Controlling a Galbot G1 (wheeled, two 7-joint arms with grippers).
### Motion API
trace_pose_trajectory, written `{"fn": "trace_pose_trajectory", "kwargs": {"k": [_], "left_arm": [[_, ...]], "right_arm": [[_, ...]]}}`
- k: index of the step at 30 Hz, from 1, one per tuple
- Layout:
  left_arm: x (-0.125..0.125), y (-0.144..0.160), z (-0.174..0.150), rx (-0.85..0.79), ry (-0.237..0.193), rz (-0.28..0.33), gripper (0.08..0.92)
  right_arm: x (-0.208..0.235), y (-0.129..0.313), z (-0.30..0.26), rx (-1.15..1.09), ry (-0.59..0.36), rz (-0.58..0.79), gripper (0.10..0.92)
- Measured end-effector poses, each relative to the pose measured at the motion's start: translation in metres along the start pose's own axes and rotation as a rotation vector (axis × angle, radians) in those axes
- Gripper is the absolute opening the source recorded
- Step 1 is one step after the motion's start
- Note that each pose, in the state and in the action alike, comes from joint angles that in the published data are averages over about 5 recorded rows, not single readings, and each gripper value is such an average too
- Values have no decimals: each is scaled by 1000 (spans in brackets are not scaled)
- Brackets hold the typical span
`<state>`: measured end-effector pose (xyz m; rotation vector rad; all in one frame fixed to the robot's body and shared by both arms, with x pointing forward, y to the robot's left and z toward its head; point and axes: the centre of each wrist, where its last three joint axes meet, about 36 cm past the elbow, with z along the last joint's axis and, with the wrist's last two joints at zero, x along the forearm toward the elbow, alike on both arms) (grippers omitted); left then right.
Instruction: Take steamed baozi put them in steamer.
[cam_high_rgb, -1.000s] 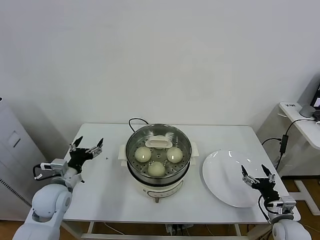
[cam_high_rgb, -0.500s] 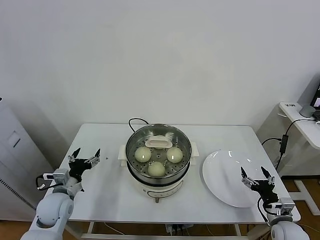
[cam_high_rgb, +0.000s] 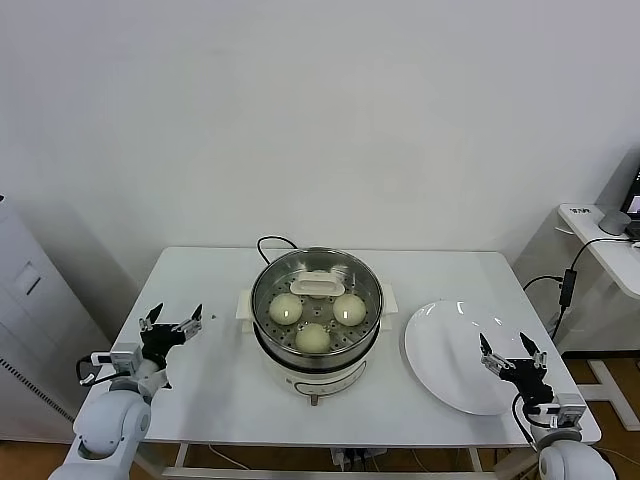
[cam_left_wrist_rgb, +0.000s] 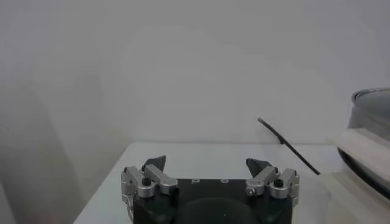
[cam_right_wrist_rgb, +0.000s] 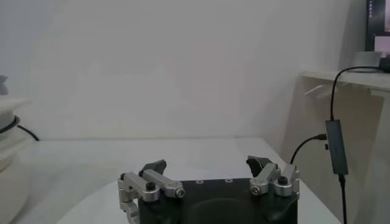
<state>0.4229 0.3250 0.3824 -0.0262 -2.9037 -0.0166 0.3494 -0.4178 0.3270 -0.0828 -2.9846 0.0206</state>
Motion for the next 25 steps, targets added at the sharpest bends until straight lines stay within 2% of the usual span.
{"fn": "trace_pose_trajectory", "kwargs": {"k": [25], "left_arm": [[-1,-7,1,17,7,17,823]], "right_arm": [[0,1,1,1,19,7,823]]}}
